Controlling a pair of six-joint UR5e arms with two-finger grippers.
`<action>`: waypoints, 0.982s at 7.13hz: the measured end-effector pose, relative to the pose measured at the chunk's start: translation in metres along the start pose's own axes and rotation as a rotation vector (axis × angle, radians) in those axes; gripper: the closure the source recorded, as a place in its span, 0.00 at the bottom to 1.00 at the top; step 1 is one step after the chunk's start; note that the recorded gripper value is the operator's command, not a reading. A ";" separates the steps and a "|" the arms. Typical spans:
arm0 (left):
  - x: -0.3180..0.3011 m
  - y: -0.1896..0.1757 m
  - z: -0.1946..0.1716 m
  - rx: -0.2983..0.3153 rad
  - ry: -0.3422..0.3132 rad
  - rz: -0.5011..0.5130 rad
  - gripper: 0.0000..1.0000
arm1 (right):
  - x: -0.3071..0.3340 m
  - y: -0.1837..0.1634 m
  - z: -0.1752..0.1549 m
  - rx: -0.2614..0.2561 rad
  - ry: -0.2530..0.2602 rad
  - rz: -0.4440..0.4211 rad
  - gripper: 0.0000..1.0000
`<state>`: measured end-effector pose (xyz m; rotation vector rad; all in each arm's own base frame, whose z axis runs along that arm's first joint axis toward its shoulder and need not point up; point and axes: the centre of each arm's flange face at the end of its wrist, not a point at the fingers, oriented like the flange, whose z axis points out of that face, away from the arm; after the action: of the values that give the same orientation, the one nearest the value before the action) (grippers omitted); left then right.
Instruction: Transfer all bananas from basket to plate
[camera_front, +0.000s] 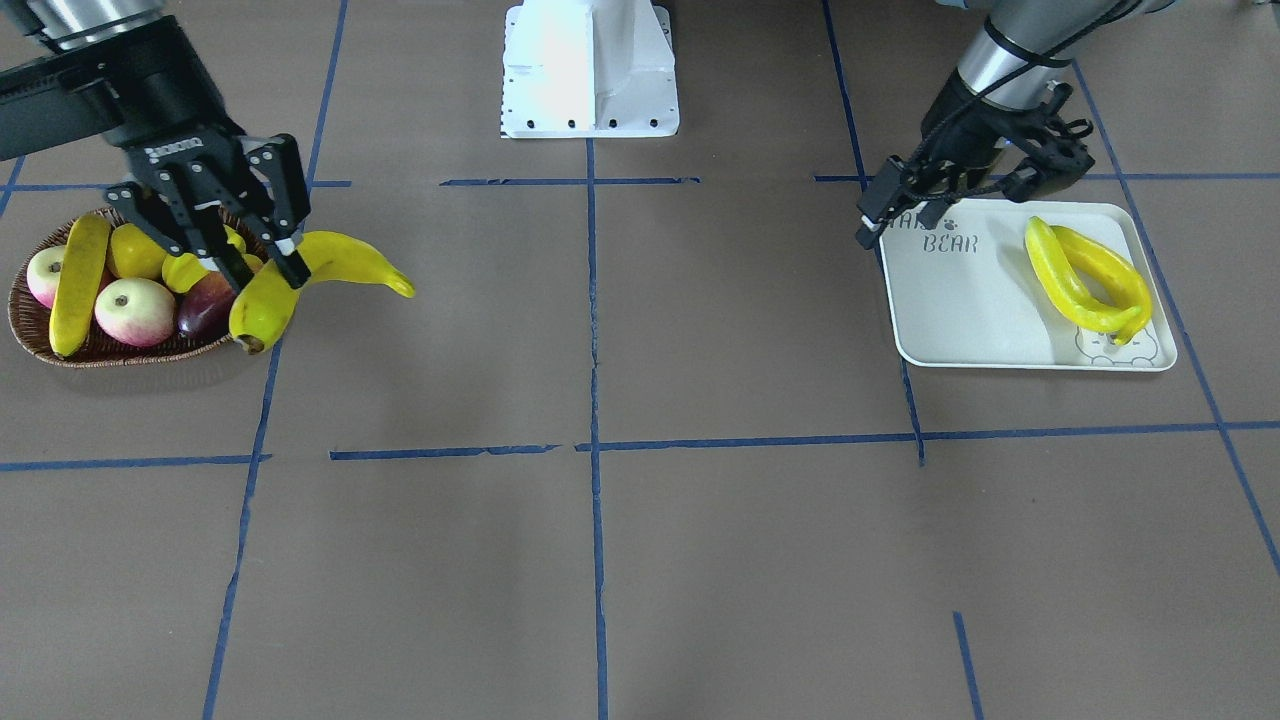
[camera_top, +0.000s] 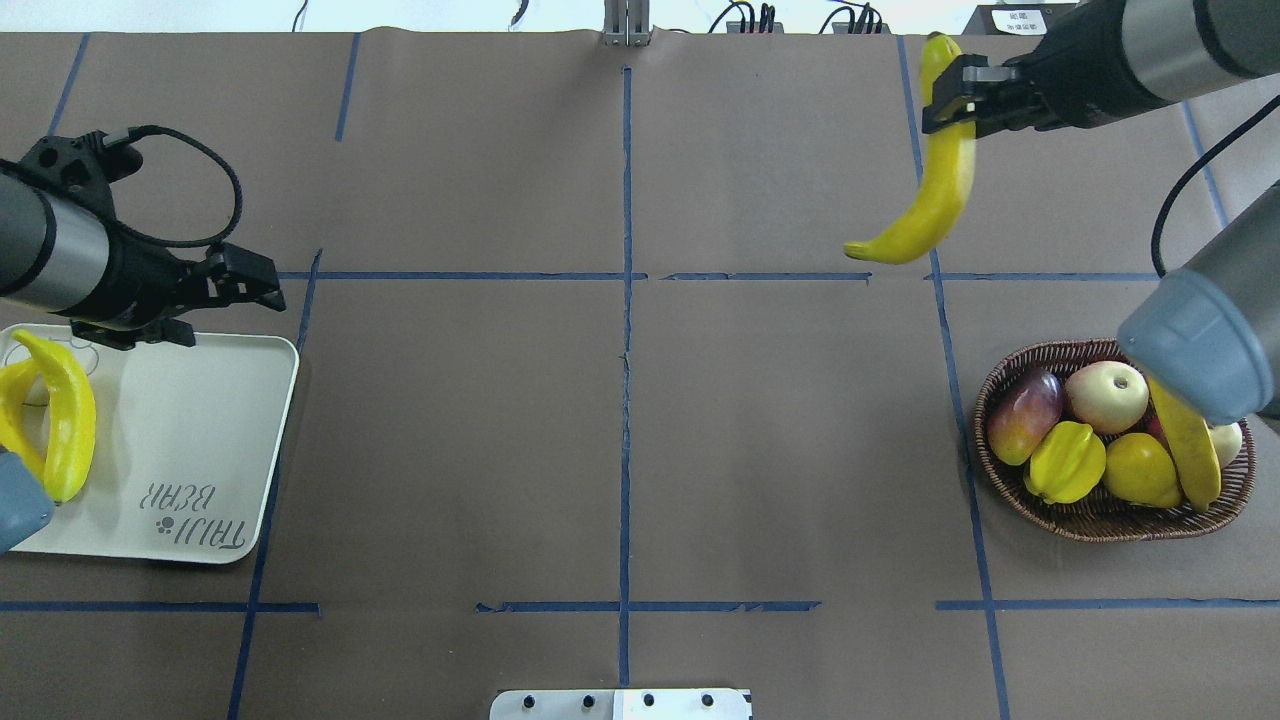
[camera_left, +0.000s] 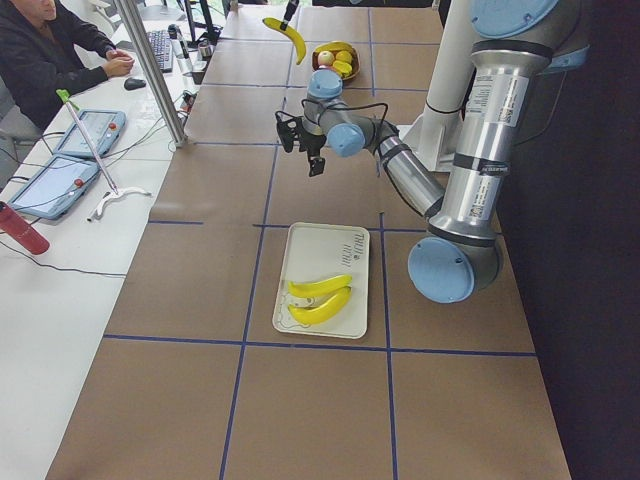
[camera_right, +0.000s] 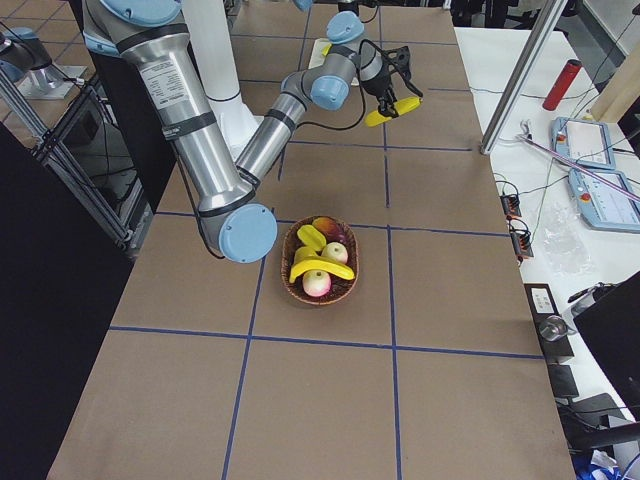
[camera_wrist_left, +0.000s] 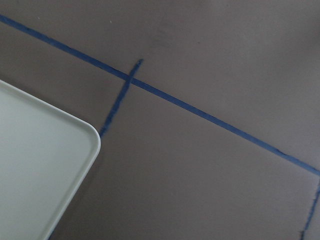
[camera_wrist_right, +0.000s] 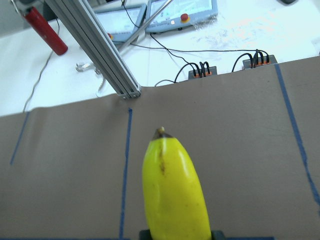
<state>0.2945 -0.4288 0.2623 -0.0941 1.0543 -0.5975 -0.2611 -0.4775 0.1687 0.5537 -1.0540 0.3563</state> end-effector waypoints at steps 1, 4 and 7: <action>0.029 0.021 -0.003 -0.032 0.046 -0.158 0.00 | -0.028 0.028 0.008 0.115 -0.023 0.083 1.00; 0.104 0.064 0.001 -0.107 0.192 -0.620 0.00 | -0.086 0.098 0.013 0.287 -0.092 0.270 1.00; 0.138 0.083 0.000 -0.182 0.286 -0.801 0.00 | -0.110 0.154 0.016 0.357 -0.106 0.278 1.00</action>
<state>0.3779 -0.4284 0.1244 -0.6253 1.3434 -1.2610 -0.4037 -0.3635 0.1165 0.7517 -1.1813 0.7761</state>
